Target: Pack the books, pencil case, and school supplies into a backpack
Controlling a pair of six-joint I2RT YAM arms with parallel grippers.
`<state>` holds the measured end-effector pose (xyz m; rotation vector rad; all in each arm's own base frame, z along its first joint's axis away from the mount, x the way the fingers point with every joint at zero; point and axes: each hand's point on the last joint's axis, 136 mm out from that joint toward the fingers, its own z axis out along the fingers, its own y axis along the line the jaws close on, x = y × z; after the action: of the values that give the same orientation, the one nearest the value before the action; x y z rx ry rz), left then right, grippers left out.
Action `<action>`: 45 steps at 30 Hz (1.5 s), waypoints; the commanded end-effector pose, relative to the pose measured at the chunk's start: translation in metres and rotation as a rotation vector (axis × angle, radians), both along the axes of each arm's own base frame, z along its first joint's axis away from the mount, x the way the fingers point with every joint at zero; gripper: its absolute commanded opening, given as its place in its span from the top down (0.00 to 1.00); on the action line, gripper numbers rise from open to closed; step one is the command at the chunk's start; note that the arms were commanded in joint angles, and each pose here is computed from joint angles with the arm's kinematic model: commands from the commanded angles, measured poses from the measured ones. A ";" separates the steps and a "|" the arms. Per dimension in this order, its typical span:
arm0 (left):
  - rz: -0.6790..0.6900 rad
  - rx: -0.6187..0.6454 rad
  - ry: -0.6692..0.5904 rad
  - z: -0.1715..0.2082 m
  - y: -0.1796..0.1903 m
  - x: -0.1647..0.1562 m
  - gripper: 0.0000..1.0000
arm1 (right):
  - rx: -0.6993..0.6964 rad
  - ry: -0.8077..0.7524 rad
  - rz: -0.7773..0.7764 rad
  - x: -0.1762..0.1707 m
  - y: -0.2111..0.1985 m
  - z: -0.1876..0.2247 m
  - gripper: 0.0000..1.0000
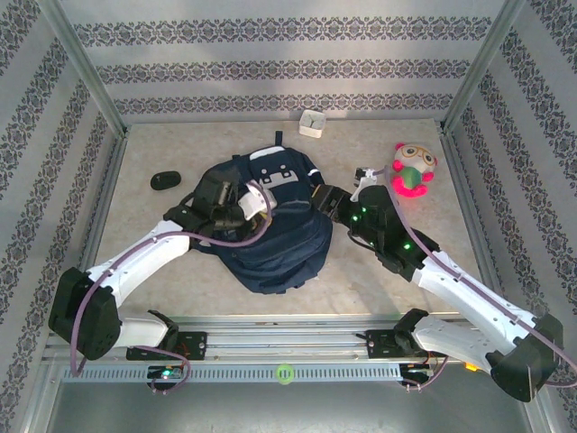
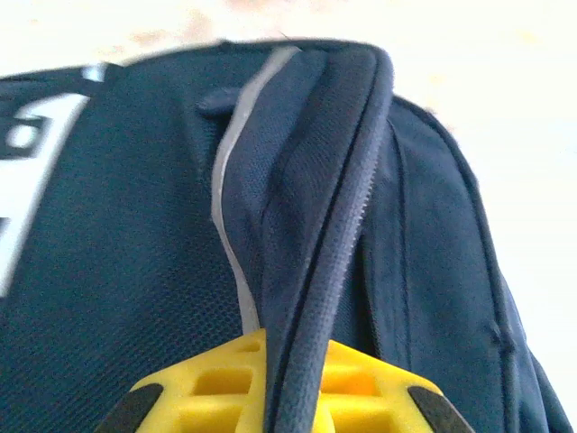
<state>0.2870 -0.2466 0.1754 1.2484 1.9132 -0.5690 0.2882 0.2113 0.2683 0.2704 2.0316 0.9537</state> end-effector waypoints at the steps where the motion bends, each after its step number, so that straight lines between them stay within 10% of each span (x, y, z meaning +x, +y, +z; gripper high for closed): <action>1: -0.282 0.051 -0.068 -0.017 -0.020 -0.036 0.95 | -0.105 -0.025 0.085 -0.007 -0.001 -0.012 0.47; 11: -0.432 0.407 0.115 -0.106 -0.006 -0.064 0.76 | -0.116 -0.049 0.075 -0.002 -0.014 -0.020 0.46; 22: -0.203 0.103 0.007 0.000 -0.029 -0.039 0.25 | -0.438 -0.487 0.456 -0.026 0.015 0.020 0.37; 28: 0.134 -0.159 -0.065 0.062 0.008 -0.011 0.21 | -0.797 -0.913 0.892 -0.079 0.044 0.020 0.39; 35: 0.560 -0.235 -0.074 0.069 0.080 0.015 0.19 | -1.243 -1.069 1.257 -0.082 0.067 -0.043 0.40; 45: 0.680 -0.281 -0.001 0.046 0.102 0.018 0.19 | -1.312 -1.117 1.509 -0.064 0.108 -0.118 0.44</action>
<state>0.2981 -0.1492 0.2071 0.4685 2.0614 -0.4180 0.2209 0.3069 0.1499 -2.0901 1.1883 0.1391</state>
